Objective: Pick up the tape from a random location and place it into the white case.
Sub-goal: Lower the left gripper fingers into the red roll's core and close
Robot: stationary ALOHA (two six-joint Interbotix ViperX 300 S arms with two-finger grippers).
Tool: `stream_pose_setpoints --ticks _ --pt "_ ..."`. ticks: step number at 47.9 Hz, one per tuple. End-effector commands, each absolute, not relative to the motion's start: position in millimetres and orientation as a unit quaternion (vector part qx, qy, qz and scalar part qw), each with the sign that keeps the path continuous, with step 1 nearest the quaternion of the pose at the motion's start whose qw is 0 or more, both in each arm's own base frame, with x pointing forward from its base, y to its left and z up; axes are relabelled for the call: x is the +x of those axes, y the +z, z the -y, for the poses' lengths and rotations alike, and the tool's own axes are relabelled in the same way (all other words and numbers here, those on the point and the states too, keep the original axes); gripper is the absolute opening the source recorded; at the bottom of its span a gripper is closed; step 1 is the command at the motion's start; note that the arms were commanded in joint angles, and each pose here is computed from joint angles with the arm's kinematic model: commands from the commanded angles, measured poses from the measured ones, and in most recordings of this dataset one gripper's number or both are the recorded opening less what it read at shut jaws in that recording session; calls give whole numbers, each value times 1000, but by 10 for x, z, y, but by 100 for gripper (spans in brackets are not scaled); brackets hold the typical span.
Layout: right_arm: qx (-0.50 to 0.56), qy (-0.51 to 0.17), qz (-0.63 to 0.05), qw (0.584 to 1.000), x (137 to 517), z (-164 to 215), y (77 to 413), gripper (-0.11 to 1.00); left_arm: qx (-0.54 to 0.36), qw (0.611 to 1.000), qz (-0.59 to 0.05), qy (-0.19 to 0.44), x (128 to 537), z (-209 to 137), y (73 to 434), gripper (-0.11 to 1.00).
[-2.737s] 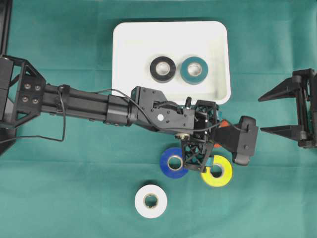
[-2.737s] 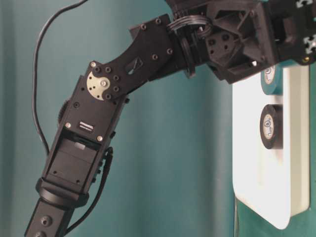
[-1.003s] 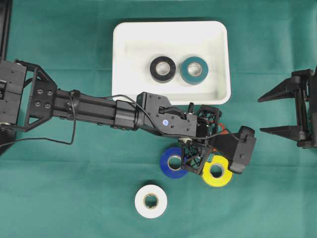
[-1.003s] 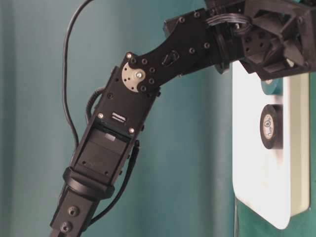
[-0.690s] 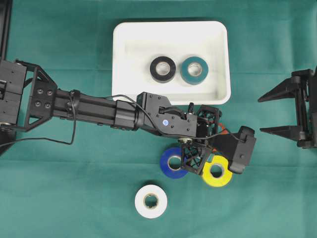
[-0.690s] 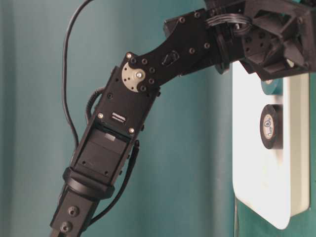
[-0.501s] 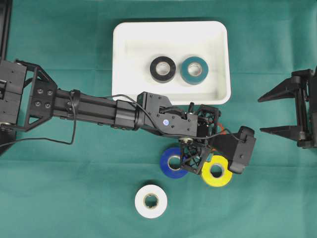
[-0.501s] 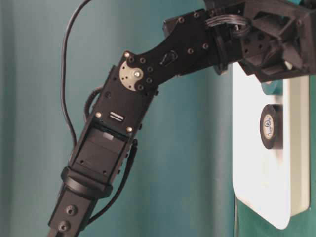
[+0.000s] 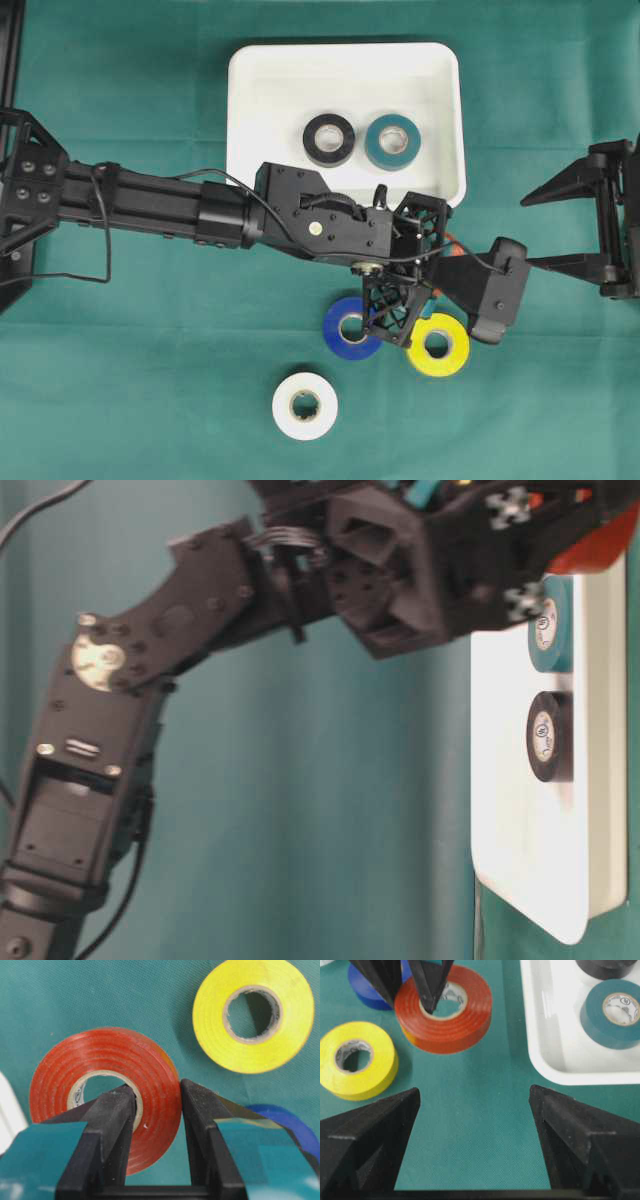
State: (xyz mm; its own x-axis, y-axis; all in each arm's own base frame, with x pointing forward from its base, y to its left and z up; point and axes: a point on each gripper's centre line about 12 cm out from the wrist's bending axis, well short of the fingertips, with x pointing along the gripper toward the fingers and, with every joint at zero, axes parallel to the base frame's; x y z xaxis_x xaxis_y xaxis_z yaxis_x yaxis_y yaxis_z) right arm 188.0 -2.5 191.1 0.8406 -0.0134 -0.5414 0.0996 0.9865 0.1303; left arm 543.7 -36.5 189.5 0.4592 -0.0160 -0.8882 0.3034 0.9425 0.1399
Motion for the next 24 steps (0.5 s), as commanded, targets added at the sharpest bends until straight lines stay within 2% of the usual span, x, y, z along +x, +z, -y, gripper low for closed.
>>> stream_pose_setpoints --ticks 1,11,24 --pt "75 -28 -274 958 1914 23 1962 84 142 869 -466 -89 5428 364 2452 22" --pt "75 -28 -274 958 1914 23 1962 84 144 878 -449 -85 5379 356 2873 22" --pt "75 -29 -275 958 1913 26 1960 84 143 871 -462 -87 5320 367 3087 22"
